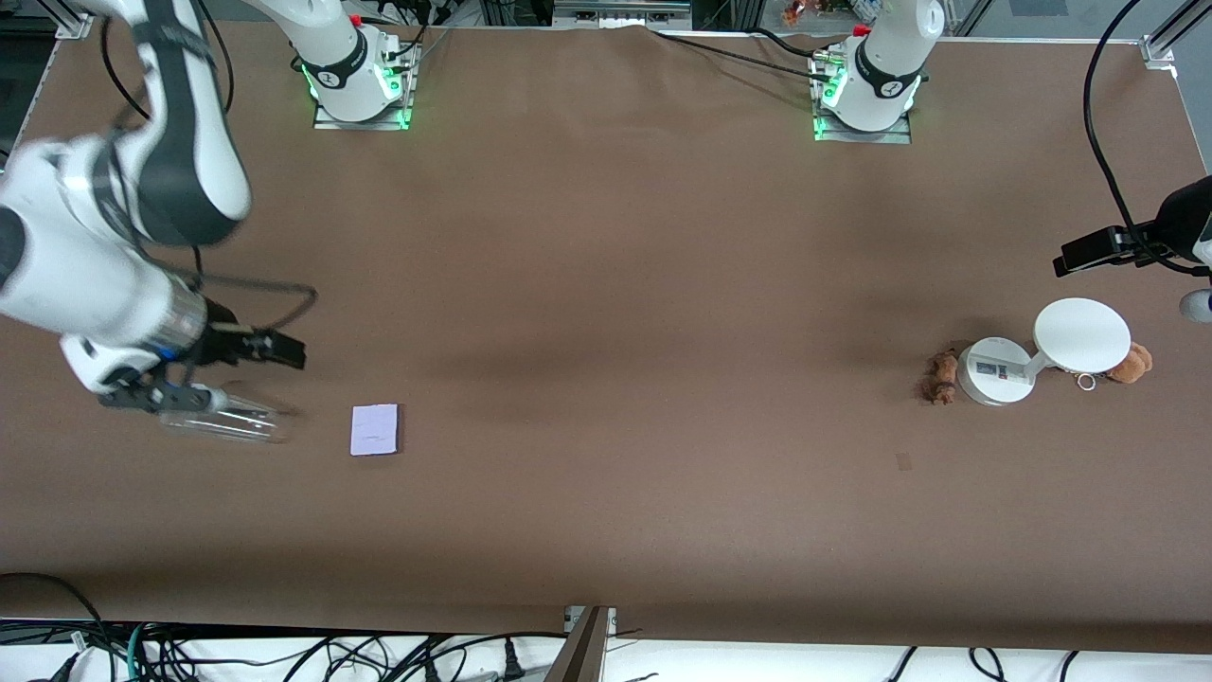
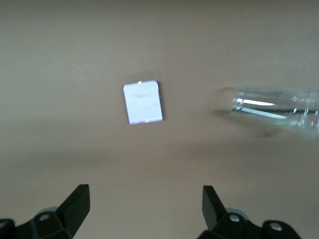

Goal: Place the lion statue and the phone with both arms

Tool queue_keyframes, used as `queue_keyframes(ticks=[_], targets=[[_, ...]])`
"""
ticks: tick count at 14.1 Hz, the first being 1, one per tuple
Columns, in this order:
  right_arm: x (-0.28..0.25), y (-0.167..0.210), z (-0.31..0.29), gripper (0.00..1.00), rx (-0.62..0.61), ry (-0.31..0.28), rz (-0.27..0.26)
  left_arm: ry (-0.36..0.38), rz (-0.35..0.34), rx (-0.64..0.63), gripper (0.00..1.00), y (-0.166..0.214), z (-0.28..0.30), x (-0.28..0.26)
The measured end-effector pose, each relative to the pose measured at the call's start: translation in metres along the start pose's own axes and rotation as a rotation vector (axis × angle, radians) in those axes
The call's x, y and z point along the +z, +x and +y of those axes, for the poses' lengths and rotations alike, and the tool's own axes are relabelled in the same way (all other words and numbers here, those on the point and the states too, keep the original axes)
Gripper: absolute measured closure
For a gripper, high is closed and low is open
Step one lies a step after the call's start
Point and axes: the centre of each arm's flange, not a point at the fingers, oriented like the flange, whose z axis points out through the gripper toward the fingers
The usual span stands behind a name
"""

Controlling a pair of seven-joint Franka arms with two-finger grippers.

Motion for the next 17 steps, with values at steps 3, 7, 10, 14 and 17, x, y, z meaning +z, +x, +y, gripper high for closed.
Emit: queue_keyframes(ticks=[3,7,10,14,17], targets=[[-0.044,-0.024,0.01,0.0,0.005,0.018,-0.013,0.0,0.0,0.001,0.0,0.0,0.001,0.0],[-0.076,-0.046,0.021,0.0,0.013,0.032,-0.027,0.0,0.003,0.002,0.0,0.001,0.001,0.0],[-0.089,-0.056,0.025,0.0,0.009,0.025,-0.032,-0.001,0.007,0.002,0.0,0.001,0.001,0.0],[-0.094,-0.06,0.024,0.0,-0.003,0.002,-0.027,-0.001,0.006,0.002,0.0,0.002,0.001,0.0],[-0.093,-0.061,0.014,0.0,-0.027,-0.019,-0.026,-0.001,0.006,0.002,0.0,0.002,0.001,0.0]])
